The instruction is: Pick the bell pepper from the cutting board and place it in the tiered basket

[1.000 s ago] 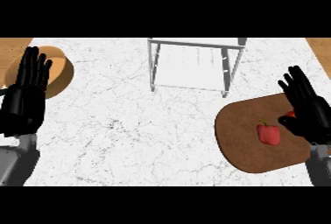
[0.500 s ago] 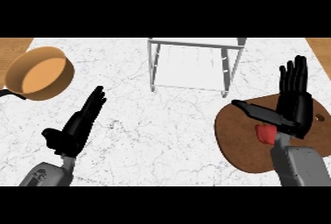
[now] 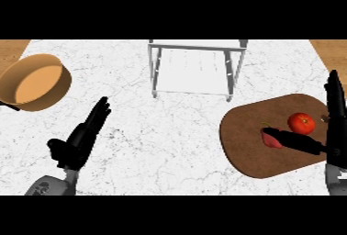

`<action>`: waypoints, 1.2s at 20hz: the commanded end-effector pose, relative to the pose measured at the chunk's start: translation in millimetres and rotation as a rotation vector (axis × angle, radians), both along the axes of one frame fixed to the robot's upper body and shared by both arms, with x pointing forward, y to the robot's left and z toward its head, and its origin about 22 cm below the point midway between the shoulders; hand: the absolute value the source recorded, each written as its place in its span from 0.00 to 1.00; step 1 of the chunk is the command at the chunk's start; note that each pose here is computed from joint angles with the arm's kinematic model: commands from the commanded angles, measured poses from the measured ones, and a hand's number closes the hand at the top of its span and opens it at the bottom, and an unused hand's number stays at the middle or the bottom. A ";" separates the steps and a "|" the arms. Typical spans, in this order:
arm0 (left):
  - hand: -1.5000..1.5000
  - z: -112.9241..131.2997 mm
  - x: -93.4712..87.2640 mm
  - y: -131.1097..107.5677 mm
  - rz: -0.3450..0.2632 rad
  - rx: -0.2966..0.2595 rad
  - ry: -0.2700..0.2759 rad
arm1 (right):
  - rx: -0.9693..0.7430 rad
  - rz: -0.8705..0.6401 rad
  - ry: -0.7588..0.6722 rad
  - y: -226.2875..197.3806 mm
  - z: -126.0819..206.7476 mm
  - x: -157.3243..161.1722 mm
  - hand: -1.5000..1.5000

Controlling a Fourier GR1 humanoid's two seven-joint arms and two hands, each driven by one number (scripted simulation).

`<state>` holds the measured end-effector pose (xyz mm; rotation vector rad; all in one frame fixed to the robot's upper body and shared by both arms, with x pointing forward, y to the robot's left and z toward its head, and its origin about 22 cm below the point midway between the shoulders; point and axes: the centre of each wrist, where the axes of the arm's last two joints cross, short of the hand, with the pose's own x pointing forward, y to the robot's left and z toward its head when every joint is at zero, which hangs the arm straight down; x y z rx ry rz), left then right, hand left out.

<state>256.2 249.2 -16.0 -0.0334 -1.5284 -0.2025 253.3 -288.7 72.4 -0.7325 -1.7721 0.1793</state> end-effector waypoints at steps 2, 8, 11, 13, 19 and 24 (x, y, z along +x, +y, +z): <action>0.50 -4.0 -1.8 4.7 0.021 0.001 0.008 | -0.354 -0.048 0.350 -33.0 5.7 -28.9 0.00; 0.50 -6.4 -3.2 -1.2 -0.009 0.005 0.022 | -0.550 -0.064 0.593 -5.1 54.6 -48.4 0.00; 0.50 -0.5 4.8 -14.7 -0.021 0.010 -0.010 | -0.551 -0.069 0.638 28.3 83.9 -62.0 0.00; 0.50 -4.4 3.4 -0.2 -0.023 -0.008 0.014 | -0.547 -0.097 0.674 39.8 96.1 -76.8 0.00; 0.50 2.2 15.1 -1.5 -0.031 -0.016 0.008 | -0.489 -0.201 0.643 58.9 90.8 -81.4 0.00; 0.50 -14.6 -1.0 3.1 -0.055 -0.006 -0.001 | -0.571 -0.312 0.741 62.6 74.0 -60.3 0.00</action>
